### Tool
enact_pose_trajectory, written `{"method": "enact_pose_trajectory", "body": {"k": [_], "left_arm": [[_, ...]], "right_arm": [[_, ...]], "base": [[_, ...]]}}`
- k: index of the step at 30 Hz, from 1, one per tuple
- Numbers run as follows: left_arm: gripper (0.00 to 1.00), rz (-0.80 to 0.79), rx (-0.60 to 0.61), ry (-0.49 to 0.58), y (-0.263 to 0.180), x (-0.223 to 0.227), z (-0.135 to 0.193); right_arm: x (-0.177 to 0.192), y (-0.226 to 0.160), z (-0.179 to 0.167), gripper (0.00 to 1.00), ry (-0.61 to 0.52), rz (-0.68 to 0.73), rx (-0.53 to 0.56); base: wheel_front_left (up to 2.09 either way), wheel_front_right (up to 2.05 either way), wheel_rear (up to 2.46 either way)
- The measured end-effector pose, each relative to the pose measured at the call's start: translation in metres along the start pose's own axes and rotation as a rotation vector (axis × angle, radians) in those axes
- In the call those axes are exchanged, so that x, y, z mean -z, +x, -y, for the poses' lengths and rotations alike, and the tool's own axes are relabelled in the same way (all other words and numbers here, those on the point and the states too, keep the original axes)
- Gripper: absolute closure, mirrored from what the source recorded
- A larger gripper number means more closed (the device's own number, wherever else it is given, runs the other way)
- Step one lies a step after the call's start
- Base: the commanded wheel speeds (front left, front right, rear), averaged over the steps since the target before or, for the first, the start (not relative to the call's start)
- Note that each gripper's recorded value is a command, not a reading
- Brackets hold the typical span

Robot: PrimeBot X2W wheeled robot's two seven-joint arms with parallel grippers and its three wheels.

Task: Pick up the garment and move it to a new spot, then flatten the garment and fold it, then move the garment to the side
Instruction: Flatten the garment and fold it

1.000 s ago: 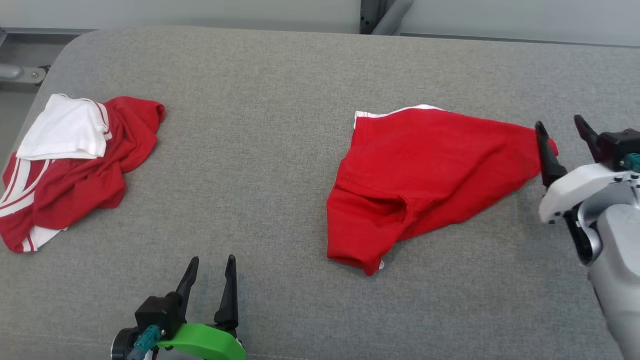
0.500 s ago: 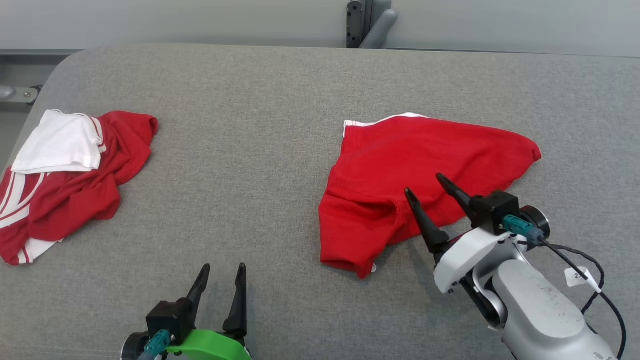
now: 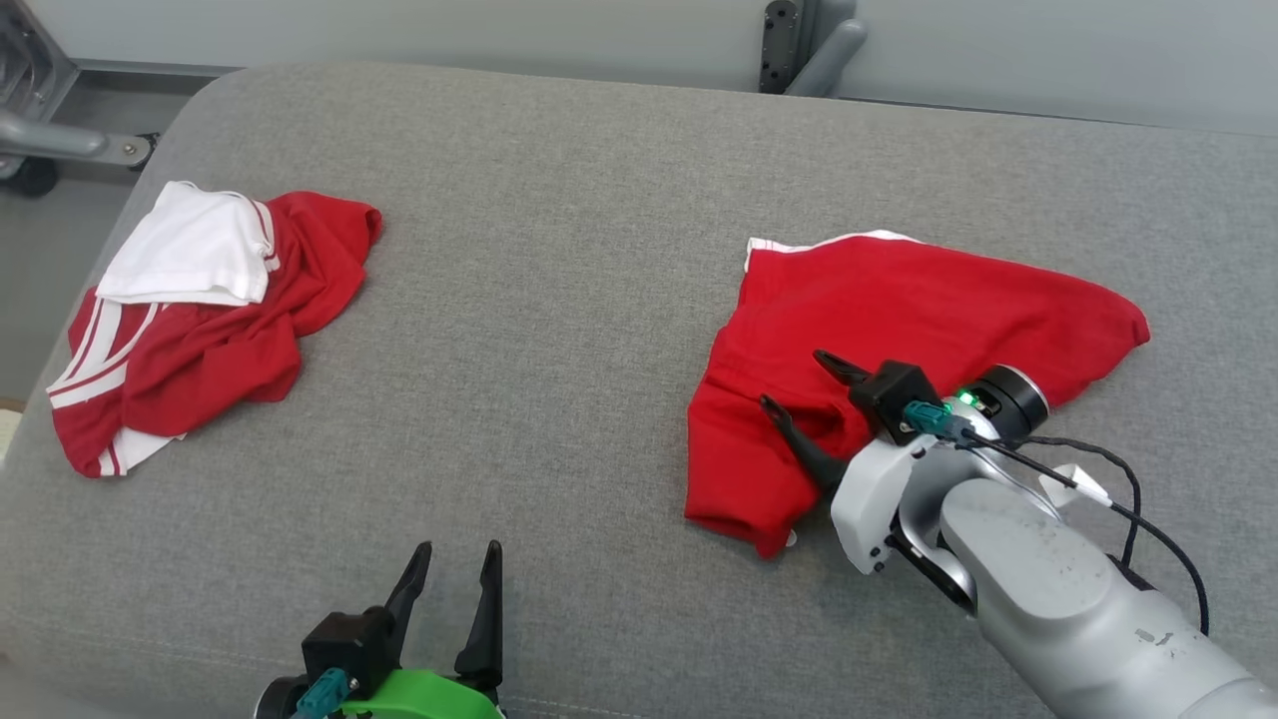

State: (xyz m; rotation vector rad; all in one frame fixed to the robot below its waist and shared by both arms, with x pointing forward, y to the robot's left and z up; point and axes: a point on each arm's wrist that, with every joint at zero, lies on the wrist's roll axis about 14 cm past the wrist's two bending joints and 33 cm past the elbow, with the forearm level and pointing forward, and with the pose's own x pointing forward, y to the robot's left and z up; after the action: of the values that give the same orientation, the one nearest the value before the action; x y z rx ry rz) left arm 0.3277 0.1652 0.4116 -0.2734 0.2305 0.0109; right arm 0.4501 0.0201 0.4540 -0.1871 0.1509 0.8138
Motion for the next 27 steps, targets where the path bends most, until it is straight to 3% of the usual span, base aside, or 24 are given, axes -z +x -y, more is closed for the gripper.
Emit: {"method": "enact_pose_trajectory", "body": {"k": [2,4,6,7,8,9,10,16,20,27], "left_arm": [[0.00,-0.002,-0.013,-0.007,-0.001,0.001,-0.003],[0.00,-0.009,-0.025,-0.016,-0.003,0.003,-0.005],[0.00,-0.009,-0.035,-0.023,-0.003,0.003,-0.007],[0.00,-0.010,-0.038,-0.025,-0.003,0.003,-0.008],[0.00,-0.010,-0.042,-0.025,-0.003,0.004,-0.008],[0.00,-0.010,-0.042,-0.028,-0.003,0.004,-0.008],[0.00,-0.011,-0.043,-0.031,-0.003,0.004,-0.008],[0.00,-0.014,-0.038,-0.036,0.000,0.004,-0.006],[0.00,-0.009,-0.031,-0.034,0.003,0.002,-0.004],[0.00,0.008,-0.031,-0.042,0.006,-0.005,-0.003]], "right_arm": [[0.006,0.005,-0.002,0.00,-0.030,-0.037,-0.017],[0.011,0.012,-0.003,0.08,-0.045,-0.069,-0.030],[0.015,0.015,-0.004,0.10,-0.045,-0.081,-0.037],[0.018,0.016,-0.004,0.22,-0.046,-0.094,-0.038],[0.021,0.016,-0.004,0.53,-0.042,-0.106,-0.038],[0.026,0.015,-0.003,0.69,-0.036,-0.123,-0.037],[0.030,0.014,-0.002,1.00,-0.032,-0.136,-0.033],[0.035,0.014,0.013,1.00,-0.007,-0.147,0.005],[0.019,0.023,0.024,1.00,0.000,-0.081,0.022],[-0.078,0.061,0.047,1.00,-0.103,0.182,0.015]], "base": [[0.00,0.00,0.00],[0.00,0.00,0.00],[0.00,0.00,0.00],[0.00,0.00,0.00],[0.00,0.00,0.00],[0.00,0.00,0.00],[0.00,0.00,0.00],[0.00,0.00,0.00],[0.00,0.00,0.00],[0.00,0.00,0.00]]}}
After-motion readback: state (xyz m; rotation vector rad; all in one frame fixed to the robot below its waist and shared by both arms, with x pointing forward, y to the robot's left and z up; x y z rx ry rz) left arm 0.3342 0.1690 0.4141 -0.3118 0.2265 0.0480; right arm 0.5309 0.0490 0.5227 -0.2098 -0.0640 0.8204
